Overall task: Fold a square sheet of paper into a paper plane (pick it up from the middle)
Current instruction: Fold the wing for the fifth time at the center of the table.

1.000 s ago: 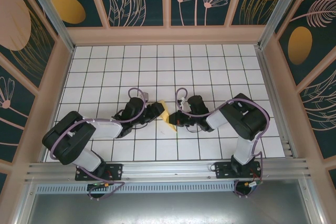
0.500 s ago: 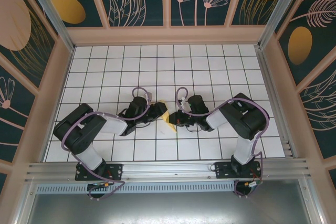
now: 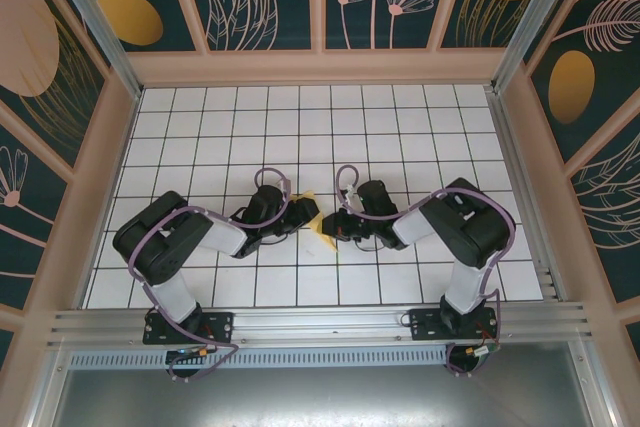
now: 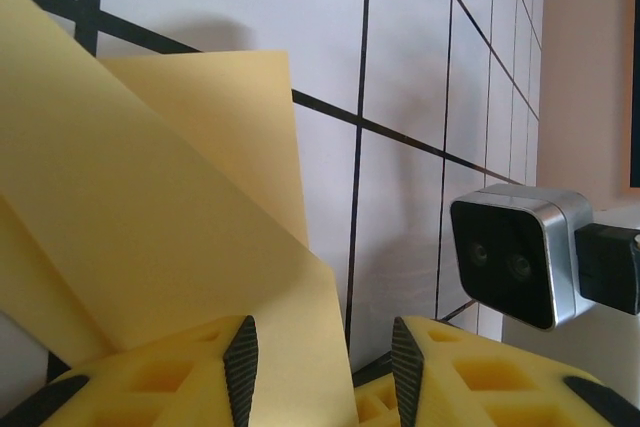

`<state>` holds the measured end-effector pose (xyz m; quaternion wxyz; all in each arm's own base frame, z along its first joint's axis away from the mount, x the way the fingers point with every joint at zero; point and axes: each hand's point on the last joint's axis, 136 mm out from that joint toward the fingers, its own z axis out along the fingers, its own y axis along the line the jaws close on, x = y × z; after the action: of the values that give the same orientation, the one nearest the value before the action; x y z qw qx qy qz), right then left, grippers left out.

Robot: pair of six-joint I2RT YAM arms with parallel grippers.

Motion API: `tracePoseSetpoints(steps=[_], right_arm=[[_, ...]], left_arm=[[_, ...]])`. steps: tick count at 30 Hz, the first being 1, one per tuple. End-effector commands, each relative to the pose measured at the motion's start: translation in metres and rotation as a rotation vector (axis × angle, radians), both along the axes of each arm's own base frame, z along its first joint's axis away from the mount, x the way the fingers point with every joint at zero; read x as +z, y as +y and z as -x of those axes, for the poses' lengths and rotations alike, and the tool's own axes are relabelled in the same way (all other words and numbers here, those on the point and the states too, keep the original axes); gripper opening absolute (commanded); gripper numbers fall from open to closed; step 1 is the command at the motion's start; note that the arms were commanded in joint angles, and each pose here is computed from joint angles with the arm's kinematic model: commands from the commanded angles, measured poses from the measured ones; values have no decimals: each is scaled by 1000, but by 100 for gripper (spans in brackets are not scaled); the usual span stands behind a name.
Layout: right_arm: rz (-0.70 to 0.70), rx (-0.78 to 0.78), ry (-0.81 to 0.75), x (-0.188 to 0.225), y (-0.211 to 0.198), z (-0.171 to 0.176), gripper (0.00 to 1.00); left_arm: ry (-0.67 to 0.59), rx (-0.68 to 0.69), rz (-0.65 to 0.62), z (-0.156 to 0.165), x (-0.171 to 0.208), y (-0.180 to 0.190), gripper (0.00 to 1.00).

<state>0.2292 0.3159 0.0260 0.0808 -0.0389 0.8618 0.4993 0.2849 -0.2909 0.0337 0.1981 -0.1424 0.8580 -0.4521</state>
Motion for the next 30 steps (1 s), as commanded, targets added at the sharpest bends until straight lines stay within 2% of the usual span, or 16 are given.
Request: tracePoseSetpoints(steps=[1,13,17,19,22,30], right_arm=[[50,-13,-8,4,-7,-3,12],[141,-6,7,-8,-23,9,15],[152,-10,23,-13,-25,11,5],[146,-8,23,-12,-25,12,4],[157,-9,5,-7,-26,10,14],[189,48,-77,6,-31,15,28]], left_arm=[[97,25,-103,8,-40,15,42],[103,16,-130,6,-41,14,41],[105,15,-137,6,-42,15,41],[107,14,-141,6,-43,15,41],[111,13,-147,7,-44,15,40],[111,6,-145,7,-42,14,40]])
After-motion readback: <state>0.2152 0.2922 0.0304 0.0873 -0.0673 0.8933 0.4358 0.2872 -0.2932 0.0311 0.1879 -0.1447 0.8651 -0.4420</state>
